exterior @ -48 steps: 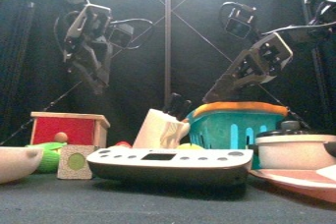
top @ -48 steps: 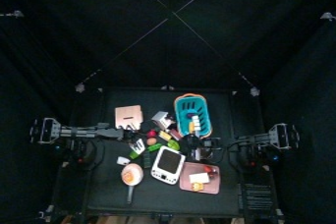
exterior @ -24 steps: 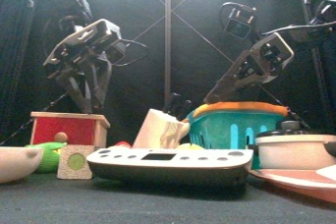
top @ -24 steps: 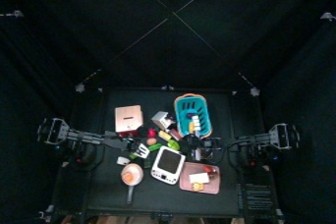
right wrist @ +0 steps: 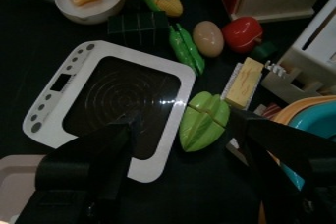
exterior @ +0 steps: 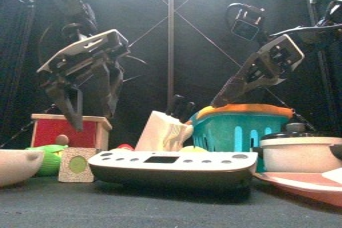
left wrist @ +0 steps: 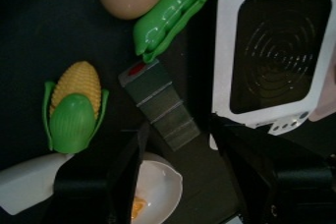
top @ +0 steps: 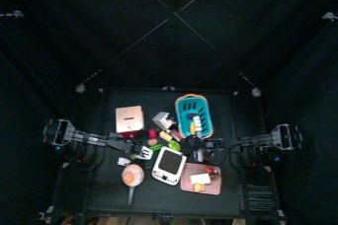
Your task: Grab green sushi roll
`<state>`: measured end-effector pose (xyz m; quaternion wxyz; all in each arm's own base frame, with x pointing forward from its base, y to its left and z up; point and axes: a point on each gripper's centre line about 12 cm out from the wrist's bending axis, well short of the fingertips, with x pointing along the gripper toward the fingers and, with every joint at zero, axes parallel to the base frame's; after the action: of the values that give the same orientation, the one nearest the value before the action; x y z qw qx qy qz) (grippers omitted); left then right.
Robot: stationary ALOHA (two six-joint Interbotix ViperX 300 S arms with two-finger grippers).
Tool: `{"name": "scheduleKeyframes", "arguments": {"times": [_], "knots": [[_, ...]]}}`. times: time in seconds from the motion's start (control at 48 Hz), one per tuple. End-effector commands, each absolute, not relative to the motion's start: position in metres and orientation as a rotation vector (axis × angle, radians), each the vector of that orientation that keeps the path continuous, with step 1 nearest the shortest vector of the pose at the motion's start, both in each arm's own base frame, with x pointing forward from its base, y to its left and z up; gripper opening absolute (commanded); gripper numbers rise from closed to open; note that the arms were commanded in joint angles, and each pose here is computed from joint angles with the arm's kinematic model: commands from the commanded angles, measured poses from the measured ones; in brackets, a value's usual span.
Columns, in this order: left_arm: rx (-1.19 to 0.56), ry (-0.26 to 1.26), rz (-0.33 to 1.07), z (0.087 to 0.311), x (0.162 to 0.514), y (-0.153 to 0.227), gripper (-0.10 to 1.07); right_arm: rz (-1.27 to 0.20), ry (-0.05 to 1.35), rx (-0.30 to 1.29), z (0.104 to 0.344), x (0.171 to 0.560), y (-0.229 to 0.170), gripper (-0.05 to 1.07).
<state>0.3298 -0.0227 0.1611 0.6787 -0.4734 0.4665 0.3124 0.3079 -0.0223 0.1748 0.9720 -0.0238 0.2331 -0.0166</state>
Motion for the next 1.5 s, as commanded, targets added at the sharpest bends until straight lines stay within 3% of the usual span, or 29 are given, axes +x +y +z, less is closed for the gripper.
{"name": "scheduleKeyframes", "arguments": {"times": [0.0, 1.188, 1.479], "knots": [[-1.091, 1.037, 0.702, 0.164, 0.339, -0.024, 0.90, -0.035, 0.428, -0.049, 0.188, 0.307, -0.022, 1.00], [-1.044, 1.117, 0.799, 0.123, 0.356, -0.018, 0.88, -0.024, 0.410, -0.065, 0.193, 0.303, -0.020, 1.00], [-1.030, 1.124, 0.803, 0.119, 0.355, -0.018, 0.75, -0.025, 0.410, -0.064, 0.193, 0.303, -0.020, 1.00]]}}
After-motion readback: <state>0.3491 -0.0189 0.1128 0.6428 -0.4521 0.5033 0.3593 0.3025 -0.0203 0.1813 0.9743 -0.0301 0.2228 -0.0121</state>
